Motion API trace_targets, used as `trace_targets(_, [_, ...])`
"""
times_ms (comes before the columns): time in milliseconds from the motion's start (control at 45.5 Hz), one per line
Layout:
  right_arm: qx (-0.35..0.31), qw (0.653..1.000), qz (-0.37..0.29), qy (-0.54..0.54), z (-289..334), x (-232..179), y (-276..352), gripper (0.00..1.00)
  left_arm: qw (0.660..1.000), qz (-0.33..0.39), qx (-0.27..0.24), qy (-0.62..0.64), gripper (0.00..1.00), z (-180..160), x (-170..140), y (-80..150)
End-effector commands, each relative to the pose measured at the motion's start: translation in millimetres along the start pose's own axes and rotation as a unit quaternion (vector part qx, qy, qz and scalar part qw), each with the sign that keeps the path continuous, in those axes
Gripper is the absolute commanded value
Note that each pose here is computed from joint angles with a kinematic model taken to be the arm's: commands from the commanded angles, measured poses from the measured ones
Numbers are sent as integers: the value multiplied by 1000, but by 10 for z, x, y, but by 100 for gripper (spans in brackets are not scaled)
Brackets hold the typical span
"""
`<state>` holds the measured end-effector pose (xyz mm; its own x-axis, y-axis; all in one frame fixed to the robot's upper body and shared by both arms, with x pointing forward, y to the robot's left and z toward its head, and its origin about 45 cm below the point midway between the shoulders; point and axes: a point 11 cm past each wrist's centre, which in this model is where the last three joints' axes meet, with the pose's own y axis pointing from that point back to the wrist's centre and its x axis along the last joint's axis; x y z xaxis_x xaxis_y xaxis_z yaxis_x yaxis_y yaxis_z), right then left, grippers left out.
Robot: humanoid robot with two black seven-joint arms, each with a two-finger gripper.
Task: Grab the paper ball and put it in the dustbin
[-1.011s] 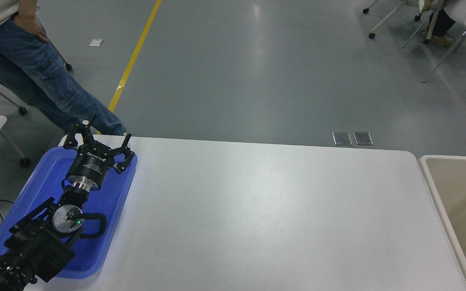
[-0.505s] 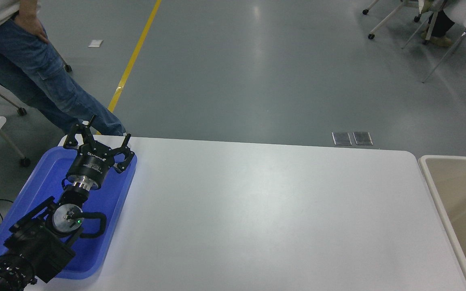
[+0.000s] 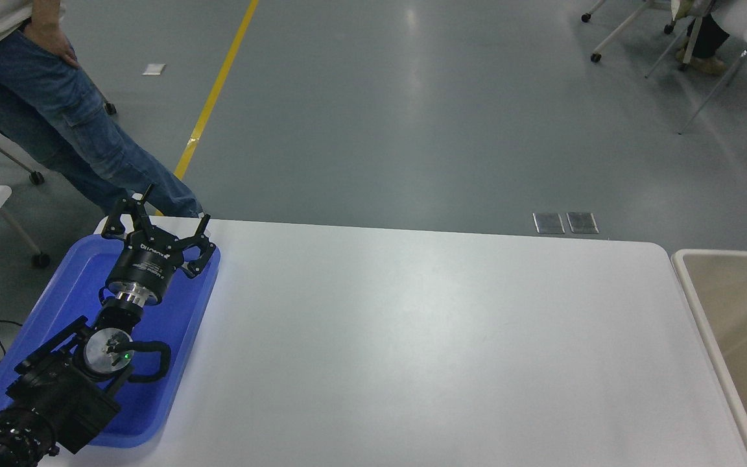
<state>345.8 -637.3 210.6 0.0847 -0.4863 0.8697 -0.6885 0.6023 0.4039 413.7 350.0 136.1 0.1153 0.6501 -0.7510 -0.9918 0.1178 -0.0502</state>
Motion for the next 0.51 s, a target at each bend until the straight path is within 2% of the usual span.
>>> trace_targets(0, [-34,995,26,-88,319,-422,38,7,1000,0,0,0,100,0,0,0])
trace_targets(484, [-79,985,-6,-156,609,-1349,211,7,1000,0,0,0,100,0,0,0])
